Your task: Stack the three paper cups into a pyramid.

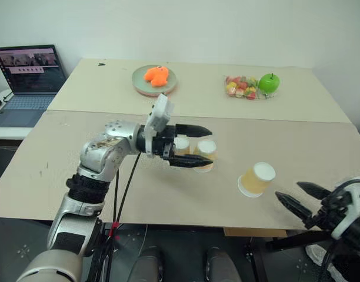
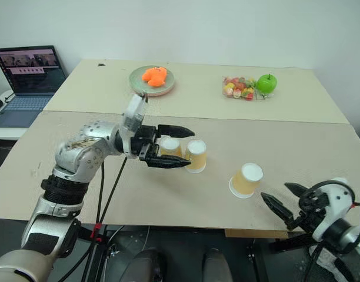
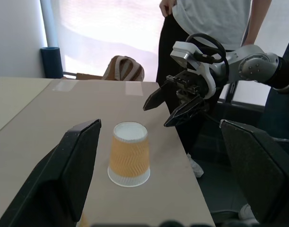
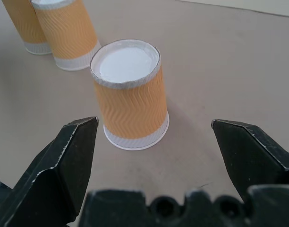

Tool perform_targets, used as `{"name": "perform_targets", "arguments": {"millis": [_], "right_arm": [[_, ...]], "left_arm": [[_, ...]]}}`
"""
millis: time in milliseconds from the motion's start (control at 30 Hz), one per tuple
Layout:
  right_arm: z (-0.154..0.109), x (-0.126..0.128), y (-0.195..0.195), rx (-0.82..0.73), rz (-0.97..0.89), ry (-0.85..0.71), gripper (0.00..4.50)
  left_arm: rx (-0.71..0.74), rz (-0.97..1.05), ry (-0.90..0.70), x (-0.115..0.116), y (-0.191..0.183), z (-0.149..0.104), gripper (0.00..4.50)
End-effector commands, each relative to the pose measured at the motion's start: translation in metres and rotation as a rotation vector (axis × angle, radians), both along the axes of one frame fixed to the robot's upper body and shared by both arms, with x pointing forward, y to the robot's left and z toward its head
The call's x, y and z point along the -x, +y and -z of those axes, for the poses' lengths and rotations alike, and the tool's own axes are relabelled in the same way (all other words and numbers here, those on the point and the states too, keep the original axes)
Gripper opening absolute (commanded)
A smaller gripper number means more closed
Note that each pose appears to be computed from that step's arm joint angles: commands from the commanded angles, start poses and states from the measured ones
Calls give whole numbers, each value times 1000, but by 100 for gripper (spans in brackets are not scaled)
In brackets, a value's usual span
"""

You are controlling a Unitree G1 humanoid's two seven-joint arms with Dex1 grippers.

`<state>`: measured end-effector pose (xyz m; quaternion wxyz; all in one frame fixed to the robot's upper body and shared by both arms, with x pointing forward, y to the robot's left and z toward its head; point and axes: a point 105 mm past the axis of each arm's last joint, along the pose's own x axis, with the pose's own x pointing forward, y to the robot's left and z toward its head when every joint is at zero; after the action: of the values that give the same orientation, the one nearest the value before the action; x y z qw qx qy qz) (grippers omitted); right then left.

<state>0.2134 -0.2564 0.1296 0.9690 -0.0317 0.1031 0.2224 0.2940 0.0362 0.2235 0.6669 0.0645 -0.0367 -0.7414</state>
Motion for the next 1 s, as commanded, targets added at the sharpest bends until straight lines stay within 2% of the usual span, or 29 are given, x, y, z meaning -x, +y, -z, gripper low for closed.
{"name": "perform_targets", "arguments": {"millis": [33,433,600,1000], "right_arm": [[-4,-5,4,0,-10,-53,450],[-7,-23,17,-61,-100,-69,450],[-8,-32,27,-62,-150,-72,450],[-6,-53,32,-66,-200,-76,450]], "left_arm": [[-7,-4,-39,-1,2,1,430],[4,-64,-21,-6,9,4,430],[-16,-123,5,-16,15,13,430],[-20,-198,11,-15,29,19,430]]}}
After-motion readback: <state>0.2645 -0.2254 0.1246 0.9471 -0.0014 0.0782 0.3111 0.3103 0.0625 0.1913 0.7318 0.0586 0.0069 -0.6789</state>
